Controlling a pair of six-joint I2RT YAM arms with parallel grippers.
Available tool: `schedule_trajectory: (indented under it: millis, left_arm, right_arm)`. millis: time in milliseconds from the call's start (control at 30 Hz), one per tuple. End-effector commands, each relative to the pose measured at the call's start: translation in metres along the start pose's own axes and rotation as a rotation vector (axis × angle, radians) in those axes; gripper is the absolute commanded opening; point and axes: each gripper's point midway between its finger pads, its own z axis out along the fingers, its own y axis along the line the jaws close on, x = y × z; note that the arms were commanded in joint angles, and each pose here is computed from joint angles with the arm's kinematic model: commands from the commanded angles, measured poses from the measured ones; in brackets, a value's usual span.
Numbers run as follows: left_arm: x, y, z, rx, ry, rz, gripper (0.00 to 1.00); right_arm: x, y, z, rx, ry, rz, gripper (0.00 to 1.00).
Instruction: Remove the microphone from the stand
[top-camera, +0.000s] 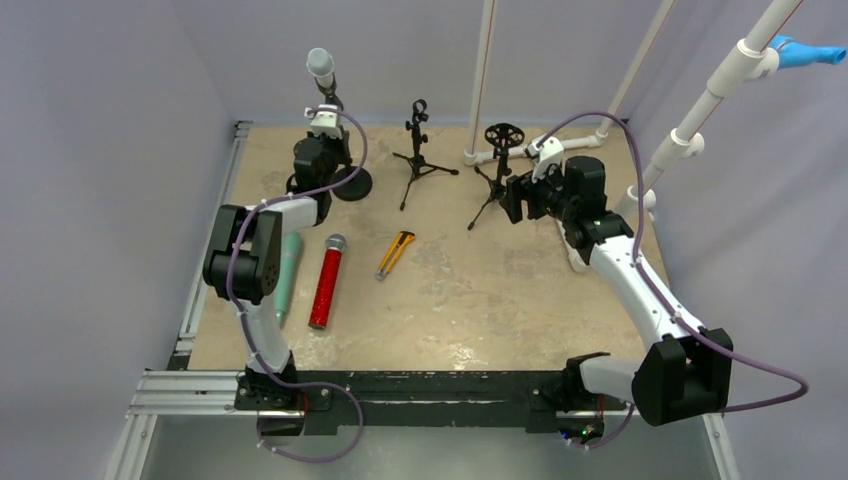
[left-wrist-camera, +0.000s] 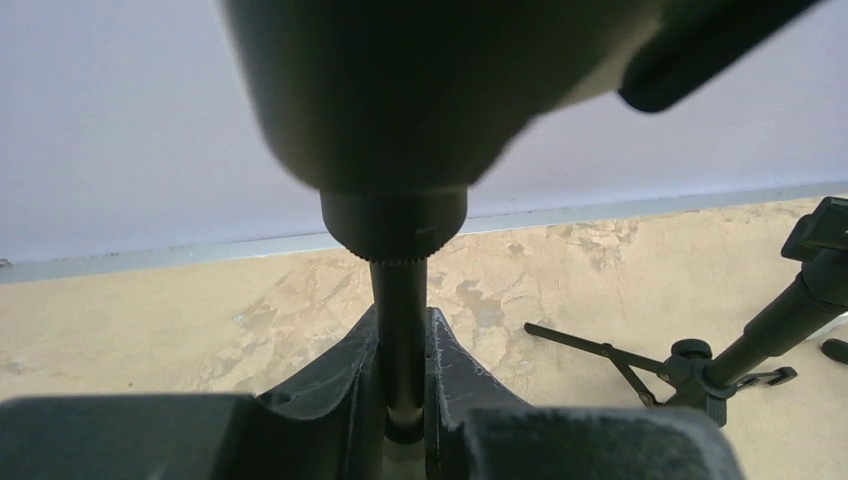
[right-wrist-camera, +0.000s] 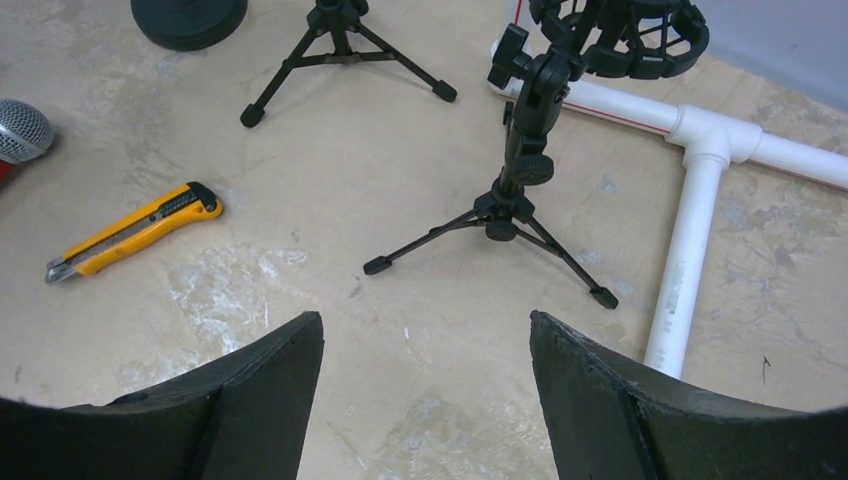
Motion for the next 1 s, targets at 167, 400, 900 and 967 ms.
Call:
schedule_trajectory:
  millis: [167,400,900,967]
  left_arm:
    - [-0.005,-0.013,-0.007,0.118,-0.034,-0.077,0.00]
    - [-0.011,-0.025,-0.027,0.215,-0.064,-0.105,0.00]
    - [-0.033,-0.049,-0.072,0.459,-0.104,-0.068,0.00]
    - [-0.038,-0.054,-0.081,0.494,-0.114,-0.051,0.00]
  right_arm:
    - [-0.002,0.004,0.000,-0.019,-0.031,-0.004,0.73]
    - [0.001,0.005,0.001,-0.028,-0.030,-0.002,0.73]
    - [-0.001,0.010,0.001,-0.053,-0.046,0.003,0.73]
    - [-0.002,0.012,0.001,-0.062,-0.048,0.006,0.73]
